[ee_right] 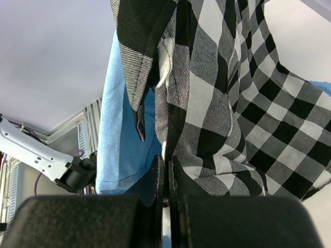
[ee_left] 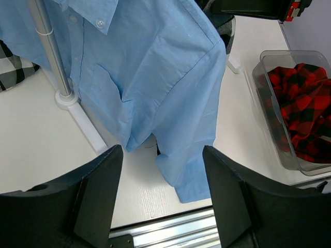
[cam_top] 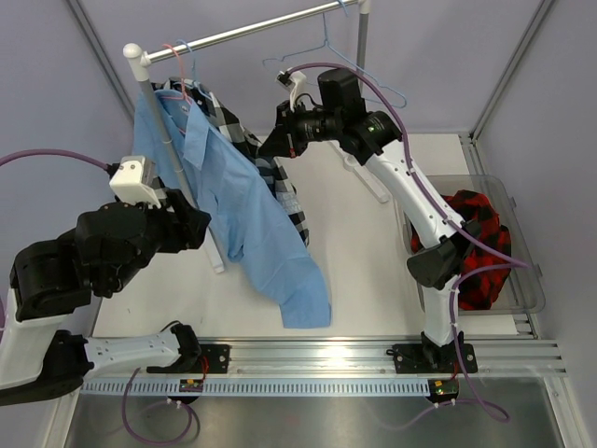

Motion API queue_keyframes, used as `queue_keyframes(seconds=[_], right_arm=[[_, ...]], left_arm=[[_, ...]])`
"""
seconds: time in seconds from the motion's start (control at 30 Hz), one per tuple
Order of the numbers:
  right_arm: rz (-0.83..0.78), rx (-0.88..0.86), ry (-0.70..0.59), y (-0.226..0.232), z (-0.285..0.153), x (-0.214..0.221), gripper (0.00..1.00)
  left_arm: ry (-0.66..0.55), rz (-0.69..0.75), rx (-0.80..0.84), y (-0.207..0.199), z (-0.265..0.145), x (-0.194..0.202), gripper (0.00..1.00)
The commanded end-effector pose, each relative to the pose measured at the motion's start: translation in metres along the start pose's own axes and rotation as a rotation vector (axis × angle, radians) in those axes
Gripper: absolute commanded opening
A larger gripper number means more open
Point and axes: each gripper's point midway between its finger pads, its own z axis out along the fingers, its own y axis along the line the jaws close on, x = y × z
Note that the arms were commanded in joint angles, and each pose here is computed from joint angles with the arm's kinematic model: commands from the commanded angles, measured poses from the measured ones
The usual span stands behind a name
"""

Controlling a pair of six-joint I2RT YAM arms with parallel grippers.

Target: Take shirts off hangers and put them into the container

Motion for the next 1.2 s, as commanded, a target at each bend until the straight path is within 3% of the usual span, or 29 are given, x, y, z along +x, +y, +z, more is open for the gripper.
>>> queue_keyframes(seconds=[0.0,0.37,1.17], right_arm=[[-0.135,-0.072,-0.059,0.033,-0.012,-0.021,0.00],[-0.176,0.041,-0.202,0.065,-0.069,-0.059,0.00],[-0.158,0.224,-0.356,0.052,-0.123,-0.093,0.00]], left_arm=[[-0.031,-0.039,0.032,-0.006,0.000,-0.006,0.68],[-0.019,0.000,0.096,-0.029,0.012,-0.003,0.68],[-0.041,0.080,0.246,-0.088,0.030,-0.025,0.68]])
